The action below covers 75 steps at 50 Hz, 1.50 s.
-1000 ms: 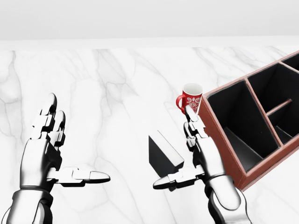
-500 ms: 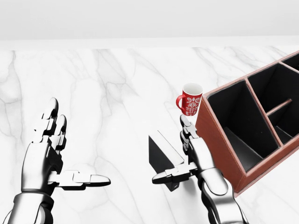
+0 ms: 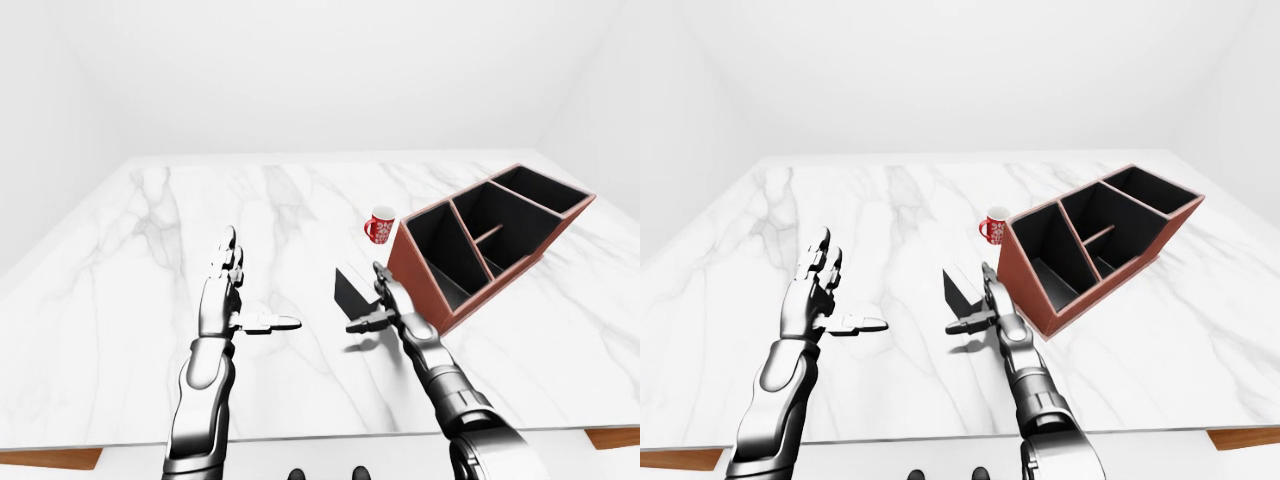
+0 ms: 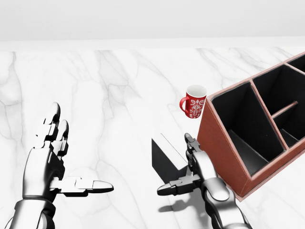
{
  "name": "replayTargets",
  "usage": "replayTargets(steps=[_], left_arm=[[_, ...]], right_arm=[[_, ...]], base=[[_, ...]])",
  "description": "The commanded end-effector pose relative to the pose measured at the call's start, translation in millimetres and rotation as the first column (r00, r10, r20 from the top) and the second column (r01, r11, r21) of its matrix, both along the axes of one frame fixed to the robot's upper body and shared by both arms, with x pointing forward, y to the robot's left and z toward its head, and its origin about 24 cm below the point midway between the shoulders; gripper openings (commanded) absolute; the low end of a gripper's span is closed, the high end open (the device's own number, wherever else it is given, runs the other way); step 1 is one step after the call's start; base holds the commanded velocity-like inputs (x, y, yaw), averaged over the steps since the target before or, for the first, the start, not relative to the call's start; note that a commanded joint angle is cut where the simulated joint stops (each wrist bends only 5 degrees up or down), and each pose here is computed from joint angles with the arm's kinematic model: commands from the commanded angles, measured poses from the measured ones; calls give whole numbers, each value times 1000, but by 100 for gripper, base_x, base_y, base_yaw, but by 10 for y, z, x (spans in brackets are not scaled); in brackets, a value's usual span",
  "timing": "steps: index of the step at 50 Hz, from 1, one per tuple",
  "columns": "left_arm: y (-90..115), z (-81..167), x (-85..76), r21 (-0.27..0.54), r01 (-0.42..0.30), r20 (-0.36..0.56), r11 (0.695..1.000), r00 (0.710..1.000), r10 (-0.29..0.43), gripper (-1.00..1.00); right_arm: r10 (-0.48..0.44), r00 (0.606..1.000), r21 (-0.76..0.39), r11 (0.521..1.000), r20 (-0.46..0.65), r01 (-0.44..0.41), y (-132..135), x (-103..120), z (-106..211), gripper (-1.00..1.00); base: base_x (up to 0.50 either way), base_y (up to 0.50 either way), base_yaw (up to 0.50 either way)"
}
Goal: Pick up the book and place it in the left compartment of the caddy.
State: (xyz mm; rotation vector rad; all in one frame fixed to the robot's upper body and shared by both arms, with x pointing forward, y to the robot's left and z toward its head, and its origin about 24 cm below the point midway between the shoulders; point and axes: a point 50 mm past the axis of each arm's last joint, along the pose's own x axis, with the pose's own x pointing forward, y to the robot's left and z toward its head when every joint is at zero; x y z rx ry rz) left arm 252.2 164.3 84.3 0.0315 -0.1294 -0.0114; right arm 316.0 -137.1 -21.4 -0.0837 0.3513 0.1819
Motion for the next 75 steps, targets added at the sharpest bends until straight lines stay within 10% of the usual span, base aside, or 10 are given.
replayTargets(steps=[1,12,21,35,55,75], left_arm=[[-2,-4,-2,-1,-1,-2,1000,1000,1,100],[0,-1,-19,-3,-4,1,1000,1000,4,100],[16,49,-35,-38,-2,24,999,1000,2,100],[18,38,-27,-39,-3,19,999,1000,4,100],[36,68,-1,-39,-1,30,999,1000,3,100],[18,51,-21,-39,-1,24,999,1000,2,100]], right_arm=[[-11,999,-18,1000,-41,10,-15,-8,-69,100],[-20,997,-30,999,-69,18,-36,-24,-118,83],[-25,997,-27,999,-75,23,-50,-34,-132,-100],[-25,998,-14,1000,-53,24,-50,-19,-91,-100],[-35,951,110,994,307,1,79,110,840,-100],[-170,656,293,953,736,-82,-41,-232,2149,-100]], base=[[0,0,0],[0,0,0],[0,0,0],[0,0,0],[0,0,0],[0,0,0]])
